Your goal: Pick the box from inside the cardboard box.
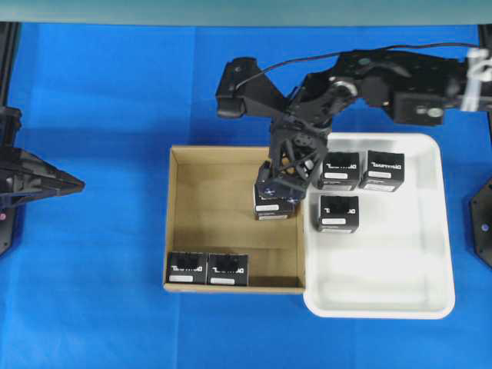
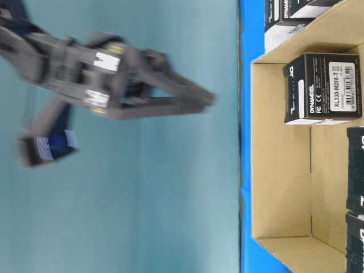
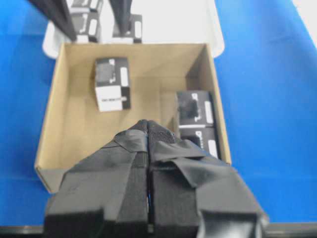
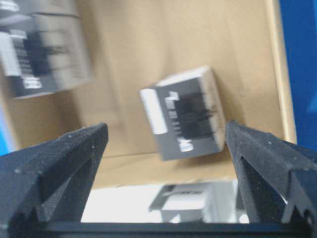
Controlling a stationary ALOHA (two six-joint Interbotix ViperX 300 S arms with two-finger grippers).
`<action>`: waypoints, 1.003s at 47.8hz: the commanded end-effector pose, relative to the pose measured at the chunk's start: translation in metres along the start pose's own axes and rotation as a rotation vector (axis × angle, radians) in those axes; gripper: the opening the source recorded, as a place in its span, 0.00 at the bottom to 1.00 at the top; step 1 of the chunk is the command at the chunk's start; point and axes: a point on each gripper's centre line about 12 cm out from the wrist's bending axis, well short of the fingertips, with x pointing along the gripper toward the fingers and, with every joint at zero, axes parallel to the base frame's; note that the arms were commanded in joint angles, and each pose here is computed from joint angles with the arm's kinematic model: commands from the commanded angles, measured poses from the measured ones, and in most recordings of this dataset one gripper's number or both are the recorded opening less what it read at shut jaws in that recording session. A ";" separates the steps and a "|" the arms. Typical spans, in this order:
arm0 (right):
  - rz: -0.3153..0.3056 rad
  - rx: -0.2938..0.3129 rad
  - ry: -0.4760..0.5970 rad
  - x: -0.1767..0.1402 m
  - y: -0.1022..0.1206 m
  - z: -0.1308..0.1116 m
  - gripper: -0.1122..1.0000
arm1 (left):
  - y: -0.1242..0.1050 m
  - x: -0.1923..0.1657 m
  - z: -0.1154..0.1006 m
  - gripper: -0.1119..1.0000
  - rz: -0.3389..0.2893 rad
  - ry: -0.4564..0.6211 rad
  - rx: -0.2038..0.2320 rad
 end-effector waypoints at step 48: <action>-0.111 -0.163 0.016 -0.136 0.045 0.008 0.99 | 0.000 -0.004 0.019 0.04 -0.002 -0.051 -0.024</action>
